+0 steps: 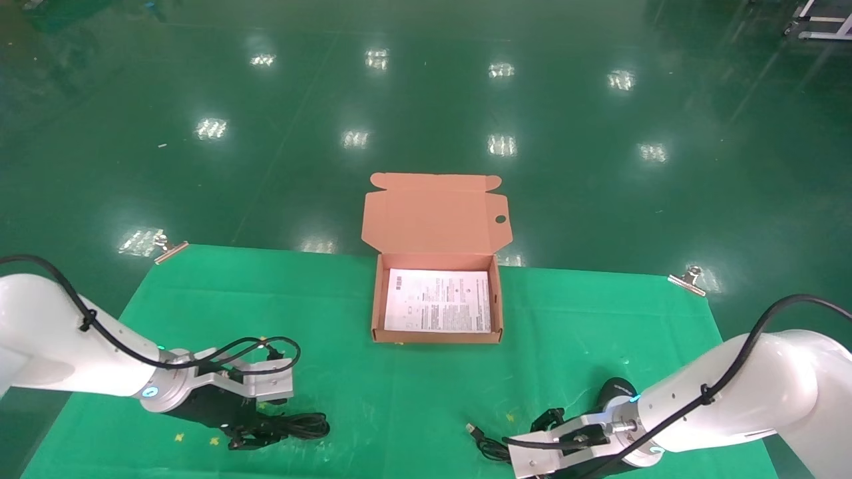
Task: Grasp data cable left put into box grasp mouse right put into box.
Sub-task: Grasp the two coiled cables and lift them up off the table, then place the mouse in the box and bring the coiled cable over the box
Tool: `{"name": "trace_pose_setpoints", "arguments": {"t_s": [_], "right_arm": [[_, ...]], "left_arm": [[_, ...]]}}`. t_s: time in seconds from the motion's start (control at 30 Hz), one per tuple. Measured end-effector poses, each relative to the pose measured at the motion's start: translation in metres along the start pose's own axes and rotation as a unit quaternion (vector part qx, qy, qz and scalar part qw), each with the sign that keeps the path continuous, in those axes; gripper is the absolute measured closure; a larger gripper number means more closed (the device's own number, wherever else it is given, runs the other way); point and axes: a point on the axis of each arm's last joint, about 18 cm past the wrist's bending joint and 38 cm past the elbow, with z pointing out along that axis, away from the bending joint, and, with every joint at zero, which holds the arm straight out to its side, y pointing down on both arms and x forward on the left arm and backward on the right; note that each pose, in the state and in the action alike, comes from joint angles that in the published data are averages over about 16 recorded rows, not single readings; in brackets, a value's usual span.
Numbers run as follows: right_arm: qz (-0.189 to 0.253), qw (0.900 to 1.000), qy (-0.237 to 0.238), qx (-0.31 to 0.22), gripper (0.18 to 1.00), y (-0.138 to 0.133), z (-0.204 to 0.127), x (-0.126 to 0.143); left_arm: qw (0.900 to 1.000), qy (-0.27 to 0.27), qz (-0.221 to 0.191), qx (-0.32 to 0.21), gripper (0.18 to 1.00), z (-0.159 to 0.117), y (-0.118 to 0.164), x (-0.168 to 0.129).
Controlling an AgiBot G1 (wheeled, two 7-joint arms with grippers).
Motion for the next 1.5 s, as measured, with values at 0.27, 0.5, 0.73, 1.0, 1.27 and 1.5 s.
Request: {"name": "trace_pose_setpoints", "arguments": {"t_s": [0.27,0.5,0.73,1.0,1.27,1.5], "right_arm": [[0.0,1.0,0.0,0.001,0.716,0.0,-0.001,0.0],[0.001,1.0,0.001,0.001,0.861,0.0,-0.001,0.0],[0.001,1.0,0.001,0.001,0.938,0.0,-0.001,0.001],[0.001,1.0,0.003,0.002,0.976,-0.001,-0.005,0.003],[0.012,0.999,0.035,0.006,0.983,0.002,-0.032,0.022],[0.036,0.994,0.107,0.003,0.984,0.017,-0.085,0.055]], "left_arm": [[1.0,0.0,0.001,0.0,0.732,0.0,0.0,0.0],[1.0,0.0,0.001,0.0,0.857,0.0,0.0,0.0],[1.0,0.0,0.001,0.0,0.919,0.0,0.0,0.0],[1.0,-0.002,0.007,-0.001,0.937,-0.003,-0.001,-0.002],[0.9994,-0.022,0.025,-0.003,0.939,-0.021,-0.004,-0.017],[0.9965,-0.071,0.045,-0.002,0.941,-0.056,-0.012,-0.045]]}}
